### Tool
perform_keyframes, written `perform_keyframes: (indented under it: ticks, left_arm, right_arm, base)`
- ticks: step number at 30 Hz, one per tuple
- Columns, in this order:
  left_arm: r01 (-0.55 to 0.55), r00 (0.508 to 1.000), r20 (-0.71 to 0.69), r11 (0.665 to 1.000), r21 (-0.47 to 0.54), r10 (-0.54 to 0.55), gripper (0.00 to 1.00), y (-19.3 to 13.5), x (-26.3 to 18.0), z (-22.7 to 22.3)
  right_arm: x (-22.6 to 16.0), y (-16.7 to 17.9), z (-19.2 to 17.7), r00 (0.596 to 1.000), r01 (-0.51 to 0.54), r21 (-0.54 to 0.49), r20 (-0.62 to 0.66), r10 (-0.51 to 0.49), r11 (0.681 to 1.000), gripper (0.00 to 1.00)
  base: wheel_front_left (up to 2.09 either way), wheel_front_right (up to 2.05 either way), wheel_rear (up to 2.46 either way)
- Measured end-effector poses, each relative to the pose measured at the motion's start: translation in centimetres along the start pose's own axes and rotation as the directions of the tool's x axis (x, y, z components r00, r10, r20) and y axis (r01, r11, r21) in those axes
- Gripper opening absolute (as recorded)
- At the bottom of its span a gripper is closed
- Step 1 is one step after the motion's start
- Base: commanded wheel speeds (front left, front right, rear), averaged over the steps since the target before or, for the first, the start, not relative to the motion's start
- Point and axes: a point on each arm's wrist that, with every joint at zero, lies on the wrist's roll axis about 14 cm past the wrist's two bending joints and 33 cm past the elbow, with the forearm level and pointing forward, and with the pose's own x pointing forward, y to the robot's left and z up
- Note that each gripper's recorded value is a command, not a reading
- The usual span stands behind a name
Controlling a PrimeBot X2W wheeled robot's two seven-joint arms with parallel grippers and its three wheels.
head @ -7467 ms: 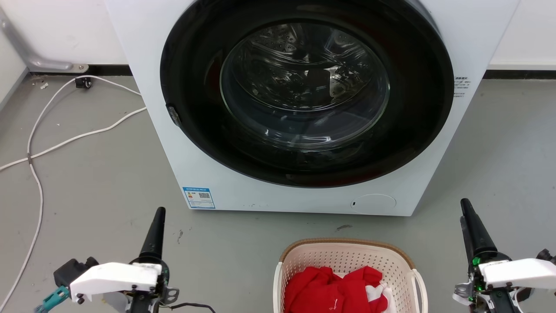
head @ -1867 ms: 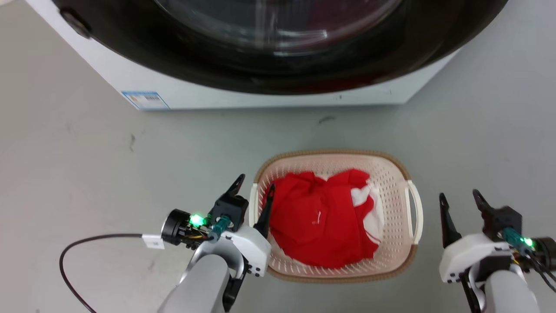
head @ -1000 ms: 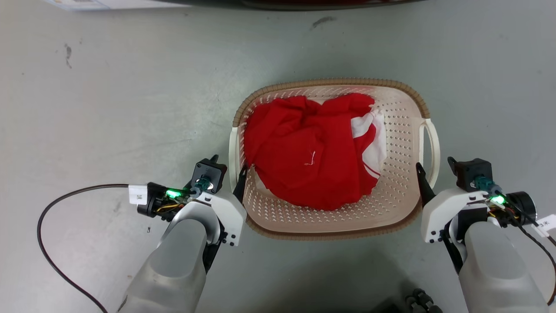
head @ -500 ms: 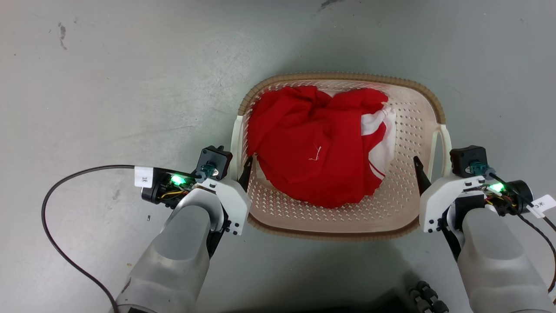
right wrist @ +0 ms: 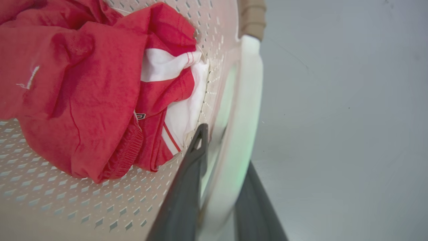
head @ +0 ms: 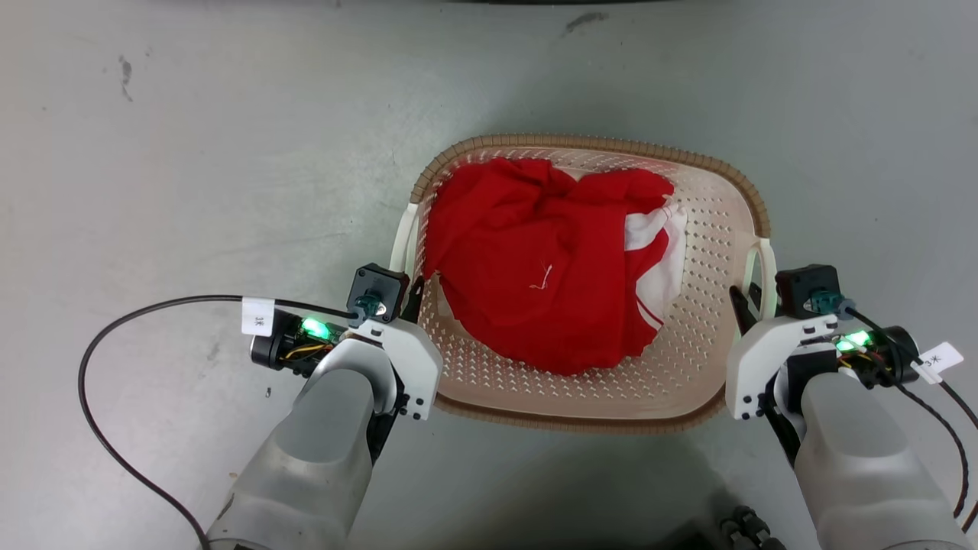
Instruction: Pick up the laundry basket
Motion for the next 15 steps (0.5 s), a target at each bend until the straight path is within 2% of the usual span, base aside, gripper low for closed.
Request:
perform_keyframes:
  ticks: [15]
  left_arm:
    - [-0.061,0.998,0.014,0.997,-0.045,0.061,0.0,0.3,-6.3,1.2]
  right_arm:
    - [-4.5,2.3,3.1,0.994,-0.063,-0.072,0.089,0.07,0.995,0.0]
  base:
    - [0.0,0.0,0.0]
